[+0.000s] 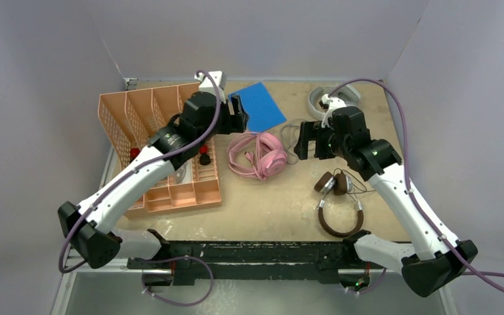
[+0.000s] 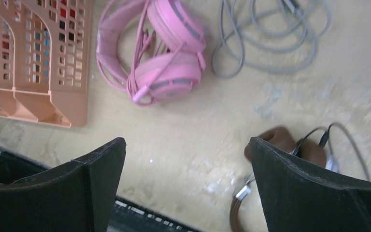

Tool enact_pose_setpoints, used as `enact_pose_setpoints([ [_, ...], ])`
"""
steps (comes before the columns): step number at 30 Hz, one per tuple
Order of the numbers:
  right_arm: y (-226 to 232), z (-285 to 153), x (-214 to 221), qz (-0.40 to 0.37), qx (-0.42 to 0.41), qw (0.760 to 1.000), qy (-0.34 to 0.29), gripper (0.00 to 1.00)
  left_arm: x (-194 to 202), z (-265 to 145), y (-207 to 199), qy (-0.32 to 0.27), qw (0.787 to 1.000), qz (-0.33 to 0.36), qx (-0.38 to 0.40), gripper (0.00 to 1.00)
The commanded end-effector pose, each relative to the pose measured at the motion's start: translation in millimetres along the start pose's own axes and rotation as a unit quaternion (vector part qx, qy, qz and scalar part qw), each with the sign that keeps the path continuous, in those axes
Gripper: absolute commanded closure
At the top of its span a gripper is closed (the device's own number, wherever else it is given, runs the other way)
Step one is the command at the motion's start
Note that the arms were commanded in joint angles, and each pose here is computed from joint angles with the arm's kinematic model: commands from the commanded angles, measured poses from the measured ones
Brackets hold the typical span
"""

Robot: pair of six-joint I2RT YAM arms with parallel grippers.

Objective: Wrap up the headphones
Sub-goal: Place the headphones at the center of the board, then pick up the headphones from the center of the board.

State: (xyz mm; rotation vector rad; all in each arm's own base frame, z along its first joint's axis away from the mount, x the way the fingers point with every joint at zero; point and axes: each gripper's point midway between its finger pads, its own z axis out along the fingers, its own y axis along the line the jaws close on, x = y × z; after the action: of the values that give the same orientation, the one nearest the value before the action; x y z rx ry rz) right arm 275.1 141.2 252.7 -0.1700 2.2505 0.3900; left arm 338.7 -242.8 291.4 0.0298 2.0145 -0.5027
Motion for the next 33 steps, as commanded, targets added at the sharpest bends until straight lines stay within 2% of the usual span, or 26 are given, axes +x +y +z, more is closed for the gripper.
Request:
enact_pose_setpoints([
  [1, -0.5, -12.5, 42.0, 0.100, 0.022, 0.991, 0.086, 0.01, -39.4, -28.9, -24.3, -0.036, 0.997, 0.035, 0.064, 0.30],
  [4, -10.4, -11.0, 70.0, 0.139, 0.057, 0.980, 0.128, 0.01, -49.7, -31.2, -30.4, -0.073, 0.994, 0.022, 0.084, 0.29],
  [6, -24.7, -7.6, 80.1, 0.155, 0.106, 0.970, 0.152, 0.01, -44.7, -29.2, -34.8, -0.070, 0.993, 0.012, 0.099, 0.30],
  [8, -35.6, 1.7, 82.8, 0.169, 0.128, 0.966, 0.151, 0.01, -35.8, -28.1, -36.8, -0.057, 0.992, 0.017, 0.109, 0.31],
  [11, -47.7, 16.1, 81.7, 0.215, 0.113, 0.960, 0.136, 0.01, -26.3, -27.7, -30.6, -0.052, 0.993, 0.024, 0.105, 0.31],
  [13, -47.7, 14.8, 104.5, 0.253, 0.115, 0.947, 0.162, 0.01, -25.6, -30.2, -35.8, -0.058, 0.990, 0.026, 0.125, 0.31],
  [16, -27.2, 11.0, 140.9, 0.294, 0.067, 0.930, 0.209, 0.02, -29.3, -35.5, -39.4, -0.070, 0.987, 0.028, 0.139, 0.32],
  [18, -29.5, 11.0, 167.4, 0.310, 0.077, 0.919, 0.232, 0.02, -32.6, -38.5, -36.4, -0.082, 0.987, 0.030, 0.138, 0.32],
  [19, -35.6, 9.5, 180.4, 0.310, 0.096, 0.913, 0.249, 0.02, -34.7, -38.8, -32.3, -0.087, 0.987, 0.026, 0.136, 0.32],
  [21, -67.8, 9.9, 193.0, 0.277, 0.183, 0.906, 0.262, 0.02, -38.1, -39.1, -22.4, -0.096, 0.986, 0.010, 0.138, 0.32],
  [23, -78.1, 17.3, 210.0, 0.250, 0.206, 0.897, 0.300, 0.03, -37.0, -38.4, -9.6, -0.104, 0.987, 0.002, 0.126, 0.32],
  [25, -74.6, 32.0, 226.9, 0.254, 0.188, 0.892, 0.325, 0.11, -33.6, -35.9, 0.1, -0.104, 0.988, 0.002, 0.113, 0.32],
  [28, -76.2, 50.0, 229.6, 0.254, 0.179, 0.898, 0.311, 0.26, -24.6, -31.2, 4.4, -0.095, 0.989, 0.013, 0.109, 0.32],
  [33, -72.0, 64.4, 243.8, 0.267, 0.158, 0.898, 0.311, 0.36, -10.9, -21.5, 5.5, -0.076, 0.991, 0.014, 0.111, 0.34],
])
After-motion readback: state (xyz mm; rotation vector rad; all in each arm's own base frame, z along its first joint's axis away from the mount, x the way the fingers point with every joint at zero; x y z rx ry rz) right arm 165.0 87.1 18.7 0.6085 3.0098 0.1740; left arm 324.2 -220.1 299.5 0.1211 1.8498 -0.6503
